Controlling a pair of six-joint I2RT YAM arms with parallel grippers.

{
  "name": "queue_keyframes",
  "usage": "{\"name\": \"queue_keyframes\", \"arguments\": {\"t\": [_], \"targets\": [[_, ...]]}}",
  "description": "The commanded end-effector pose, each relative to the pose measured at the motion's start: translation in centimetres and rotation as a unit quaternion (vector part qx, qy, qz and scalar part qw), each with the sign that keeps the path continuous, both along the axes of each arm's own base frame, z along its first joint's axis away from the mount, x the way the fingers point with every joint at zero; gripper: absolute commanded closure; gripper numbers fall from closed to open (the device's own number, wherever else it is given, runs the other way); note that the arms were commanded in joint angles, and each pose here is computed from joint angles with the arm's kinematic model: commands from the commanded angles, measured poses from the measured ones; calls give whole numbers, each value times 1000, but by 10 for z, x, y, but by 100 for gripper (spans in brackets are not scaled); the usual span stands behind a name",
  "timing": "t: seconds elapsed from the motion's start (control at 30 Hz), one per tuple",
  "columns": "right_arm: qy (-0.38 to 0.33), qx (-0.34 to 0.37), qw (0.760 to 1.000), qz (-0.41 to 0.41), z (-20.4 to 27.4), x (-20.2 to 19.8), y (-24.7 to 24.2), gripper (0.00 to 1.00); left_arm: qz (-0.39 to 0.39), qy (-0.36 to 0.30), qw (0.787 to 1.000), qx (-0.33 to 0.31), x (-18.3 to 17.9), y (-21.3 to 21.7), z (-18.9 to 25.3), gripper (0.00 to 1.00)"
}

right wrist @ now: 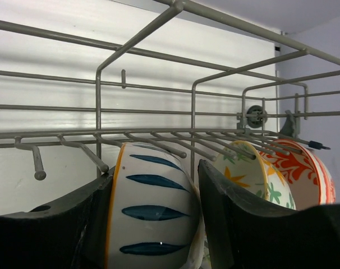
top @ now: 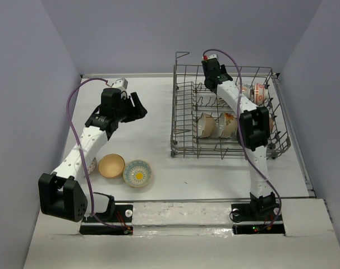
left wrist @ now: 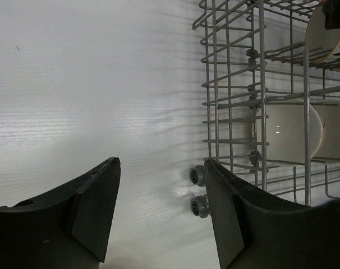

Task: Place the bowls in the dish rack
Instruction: Insert the bowl into the dish rack.

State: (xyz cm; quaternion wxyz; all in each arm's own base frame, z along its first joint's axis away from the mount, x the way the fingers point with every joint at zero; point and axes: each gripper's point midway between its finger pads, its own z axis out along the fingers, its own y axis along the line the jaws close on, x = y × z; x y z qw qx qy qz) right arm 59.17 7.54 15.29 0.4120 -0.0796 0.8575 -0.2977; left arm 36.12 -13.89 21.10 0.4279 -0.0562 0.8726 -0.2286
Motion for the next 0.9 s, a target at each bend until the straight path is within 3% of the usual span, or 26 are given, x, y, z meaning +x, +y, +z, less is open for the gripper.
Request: {"name": "queue_keyframes", "arguments": {"t": [0.0,0.87], "targets": [[-34,63,997,-18,27,9,-27,42,3,-8,1000,1,4,2,-1,30],[-103,119,988,5,104,4,-17,36,5,-9,1000,2,5,3,0,30]]}}
